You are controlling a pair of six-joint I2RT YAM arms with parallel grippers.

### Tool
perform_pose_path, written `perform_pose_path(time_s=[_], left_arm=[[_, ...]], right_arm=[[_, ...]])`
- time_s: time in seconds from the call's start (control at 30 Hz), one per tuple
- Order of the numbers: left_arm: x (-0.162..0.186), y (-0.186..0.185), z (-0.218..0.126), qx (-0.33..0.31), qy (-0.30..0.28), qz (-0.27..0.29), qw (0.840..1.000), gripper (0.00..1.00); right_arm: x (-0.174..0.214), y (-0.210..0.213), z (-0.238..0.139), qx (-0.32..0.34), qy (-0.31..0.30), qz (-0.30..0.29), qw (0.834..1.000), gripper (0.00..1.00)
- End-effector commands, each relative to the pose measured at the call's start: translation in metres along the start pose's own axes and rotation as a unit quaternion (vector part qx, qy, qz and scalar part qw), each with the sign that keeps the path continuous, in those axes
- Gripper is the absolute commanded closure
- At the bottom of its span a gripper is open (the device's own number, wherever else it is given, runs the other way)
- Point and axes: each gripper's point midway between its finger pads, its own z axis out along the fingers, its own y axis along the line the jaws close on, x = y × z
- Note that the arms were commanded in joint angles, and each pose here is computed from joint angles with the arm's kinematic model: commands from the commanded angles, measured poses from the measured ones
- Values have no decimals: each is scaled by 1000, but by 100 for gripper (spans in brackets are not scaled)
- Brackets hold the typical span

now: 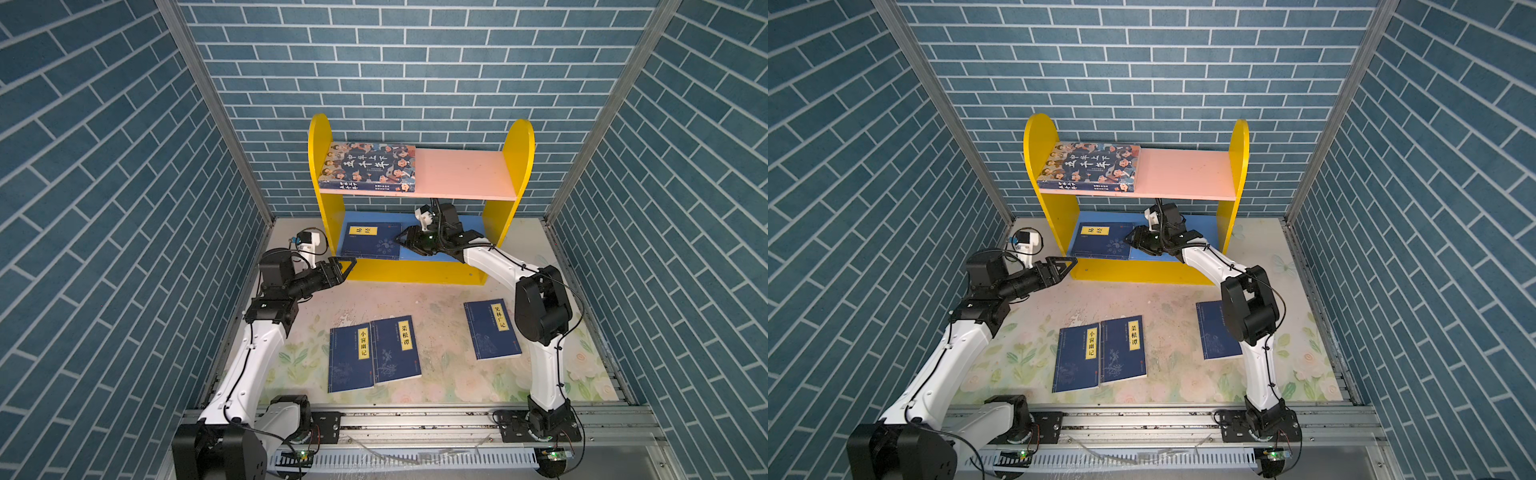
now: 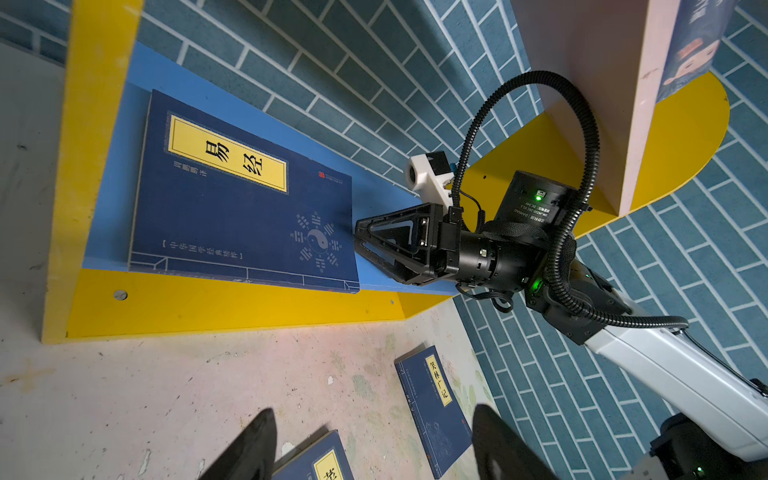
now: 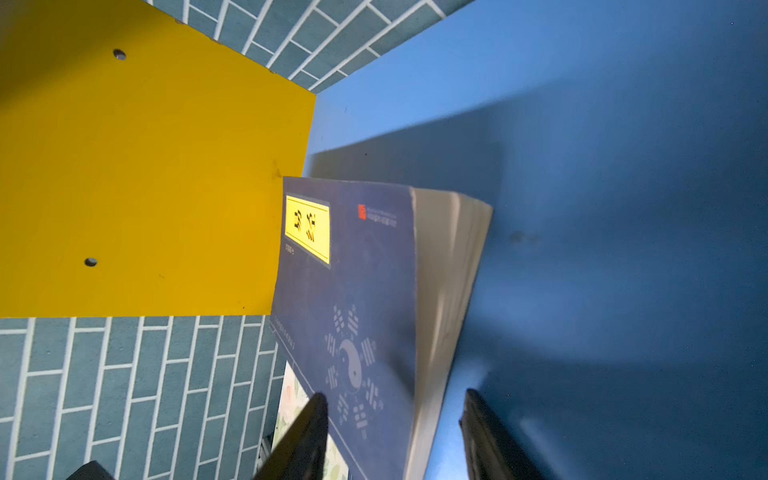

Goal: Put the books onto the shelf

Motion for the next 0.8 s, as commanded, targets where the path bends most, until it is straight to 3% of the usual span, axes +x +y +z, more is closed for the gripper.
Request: perform_pose_path(time_s=[0.0,0.3,0.5,0.63,0.77], left_arm=[[4,15,-1,-30,-8,-8,999,24],[12,64,3,-123,-19,-49,991,27],[16,84,4,-153,-27,-64,986,38],[11,90,7,-161,-25,-61,985,45],[8,94,11,-163,-23,-32,986,47]], right_arm=[[-5,-2,-12,20,-18,-15,1000,52],[2,7,-6,-3,-8,-12,1000,67],[1,11,-2,-9,-5,-10,1000,72],[2,16,1,-15,-2,-10,1000,76],[3,19,3,-19,0,-9,1000,79]])
